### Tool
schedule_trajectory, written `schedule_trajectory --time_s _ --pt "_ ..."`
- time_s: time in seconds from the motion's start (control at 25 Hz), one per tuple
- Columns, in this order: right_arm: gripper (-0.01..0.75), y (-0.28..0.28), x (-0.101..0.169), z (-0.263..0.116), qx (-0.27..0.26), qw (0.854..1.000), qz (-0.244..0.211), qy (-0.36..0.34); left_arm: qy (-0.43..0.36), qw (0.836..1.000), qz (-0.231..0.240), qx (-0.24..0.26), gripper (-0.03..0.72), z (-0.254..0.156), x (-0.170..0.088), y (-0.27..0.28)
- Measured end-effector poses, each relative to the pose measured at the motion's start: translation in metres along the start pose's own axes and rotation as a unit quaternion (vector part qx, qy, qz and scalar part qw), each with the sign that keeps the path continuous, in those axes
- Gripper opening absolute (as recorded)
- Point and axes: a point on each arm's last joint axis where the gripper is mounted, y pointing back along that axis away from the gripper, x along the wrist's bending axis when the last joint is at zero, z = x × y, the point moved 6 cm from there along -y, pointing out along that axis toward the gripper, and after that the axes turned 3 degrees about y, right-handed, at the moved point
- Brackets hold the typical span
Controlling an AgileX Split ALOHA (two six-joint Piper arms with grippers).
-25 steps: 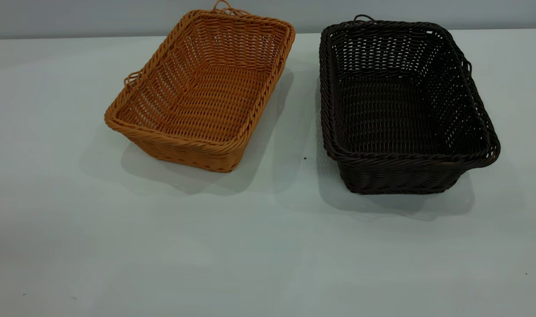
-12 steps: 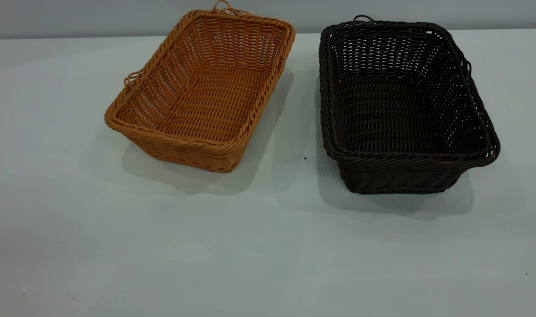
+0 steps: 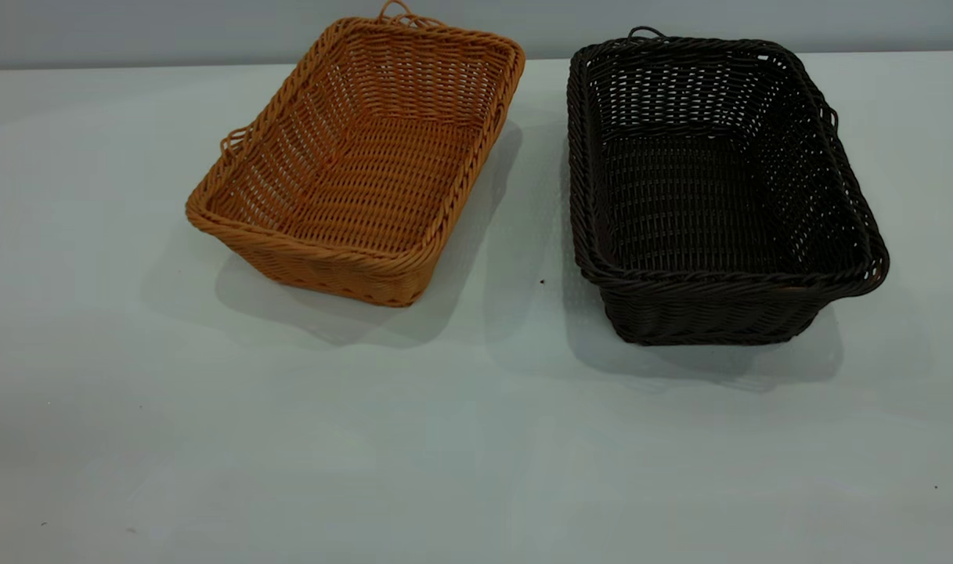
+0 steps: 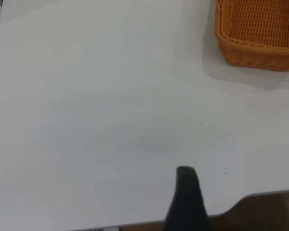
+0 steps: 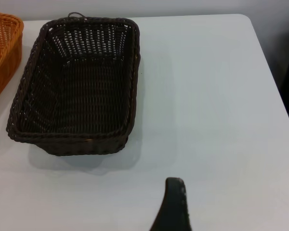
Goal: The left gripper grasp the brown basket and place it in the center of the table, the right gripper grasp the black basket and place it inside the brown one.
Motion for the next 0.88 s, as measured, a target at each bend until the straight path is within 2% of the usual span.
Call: schedule_trajectory --time_s 0.52,0.68,0.88 --pt "0.552 0.0 0.0 0.0 0.0 1.0 0.0 0.0 -0.001 1.0 0.0 0.01 0.509 0.004 0.0 -0.002" --pt "0.552 0.0 0.0 0.0 0.0 1.0 0.0 0.0 0.002 1.0 -0.004 0.014 0.509 0.035 -0.003 -0.013" --pt "0.552 0.0 0.0 0.0 0.0 1.0 0.0 0.0 0.01 0.999 -0.019 0.049 0.509 0.079 -0.011 -0.054"
